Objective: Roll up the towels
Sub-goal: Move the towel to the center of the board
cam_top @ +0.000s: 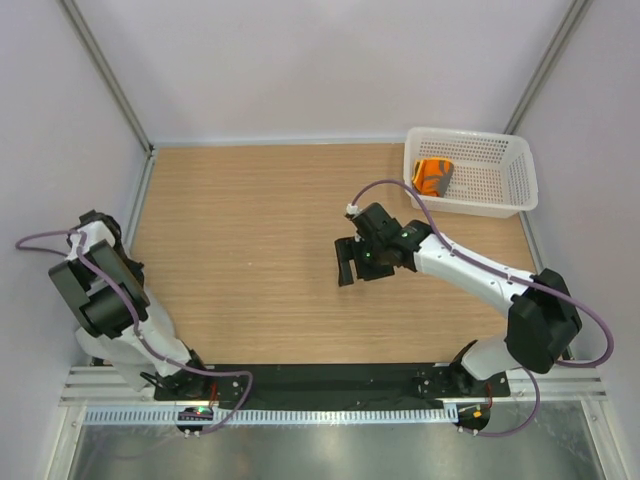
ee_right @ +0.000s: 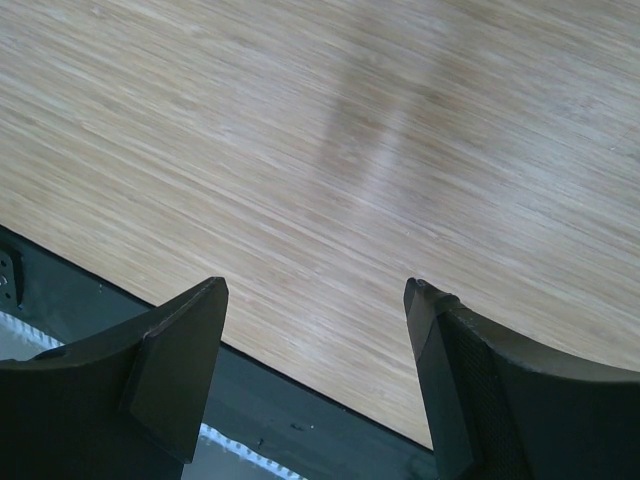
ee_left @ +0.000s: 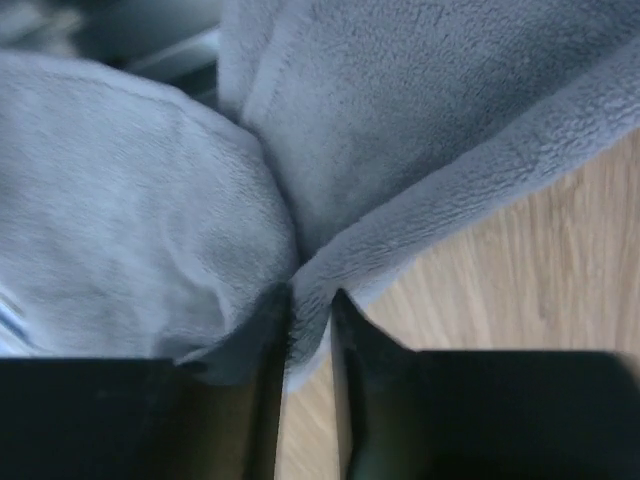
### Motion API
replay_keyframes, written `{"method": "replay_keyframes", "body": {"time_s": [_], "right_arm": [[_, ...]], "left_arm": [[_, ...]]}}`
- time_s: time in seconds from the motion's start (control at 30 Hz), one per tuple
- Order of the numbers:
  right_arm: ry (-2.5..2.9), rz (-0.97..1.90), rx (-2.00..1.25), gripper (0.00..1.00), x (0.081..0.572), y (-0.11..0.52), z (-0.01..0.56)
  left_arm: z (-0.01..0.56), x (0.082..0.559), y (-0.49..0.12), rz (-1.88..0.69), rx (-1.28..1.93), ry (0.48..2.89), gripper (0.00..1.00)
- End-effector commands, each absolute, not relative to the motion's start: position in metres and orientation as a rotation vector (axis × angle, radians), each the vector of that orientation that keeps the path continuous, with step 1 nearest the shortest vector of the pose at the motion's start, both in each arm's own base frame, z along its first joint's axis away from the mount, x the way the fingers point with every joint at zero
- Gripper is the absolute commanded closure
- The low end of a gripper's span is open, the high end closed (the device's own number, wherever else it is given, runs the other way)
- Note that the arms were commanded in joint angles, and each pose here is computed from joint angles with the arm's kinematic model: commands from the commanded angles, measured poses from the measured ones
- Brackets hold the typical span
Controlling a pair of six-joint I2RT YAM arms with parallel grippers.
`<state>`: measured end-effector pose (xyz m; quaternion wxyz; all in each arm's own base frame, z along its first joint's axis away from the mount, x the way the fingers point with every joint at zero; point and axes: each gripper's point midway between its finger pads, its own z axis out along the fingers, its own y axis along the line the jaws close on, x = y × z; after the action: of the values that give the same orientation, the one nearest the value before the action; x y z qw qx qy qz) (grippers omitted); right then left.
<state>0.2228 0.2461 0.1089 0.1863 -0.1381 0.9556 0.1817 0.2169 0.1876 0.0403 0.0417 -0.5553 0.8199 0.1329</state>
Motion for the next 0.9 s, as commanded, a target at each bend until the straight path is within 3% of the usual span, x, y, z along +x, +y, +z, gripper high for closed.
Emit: {"method": "replay_keyframes", "body": {"time_s": [0.0, 0.17, 0.3, 0.43, 0.57, 0.63, 0.67, 0.7, 0.8, 0.87], "right_arm": [[2.616, 0.57, -0.401, 0.21, 0.226, 0.251, 0.125], [2.607, 0.512, -0.373, 0.21, 0.232, 0.246, 0.125], [2.61, 0.448, -0.335, 0.21, 0.237, 0.238, 0.123], [2.592, 0.279, -0.258, 0.21, 0.244, 0.212, 0.124], [2.571, 0.184, -0.127, 0.21, 0.249, 0.181, 0.129], [2.55, 0.184, -0.071, 0.21, 0.252, 0.172, 0.134], [2.552, 0.185, -0.053, 0.19, 0.251, 0.17, 0.133], [2.55, 0.189, -0.047, 0.18, 0.25, 0.17, 0.133], [2.558, 0.209, -0.033, 0.16, 0.251, 0.173, 0.132], [2.575, 0.237, -0.028, 0.16, 0.253, 0.181, 0.129]], "left_arm": [[0.026, 0.229, 0.175, 0.209, -1.701, 2.58, 0.99], [0.029, 0.251, 0.143, 0.056, -1.567, 2.606, 1.0], [0.041, 0.282, 0.088, 0.006, -1.256, 2.706, 1.0], [0.056, 0.318, -0.031, -0.333, -0.776, 2.795, 1.0], [0.088, 0.322, -0.13, -0.581, -0.37, 2.777, 1.0], [0.105, 0.325, -0.153, -0.612, -0.274, 2.74, 0.97], [0.111, 0.322, -0.163, -0.625, -0.234, 2.728, 0.88], [0.115, 0.323, -0.165, -0.637, -0.228, 2.718, 0.65], [0.124, 0.326, -0.165, -0.634, -0.23, 2.7, 0.35], [0.131, 0.323, -0.161, -0.612, -0.21, 2.69, 0.32]]}}
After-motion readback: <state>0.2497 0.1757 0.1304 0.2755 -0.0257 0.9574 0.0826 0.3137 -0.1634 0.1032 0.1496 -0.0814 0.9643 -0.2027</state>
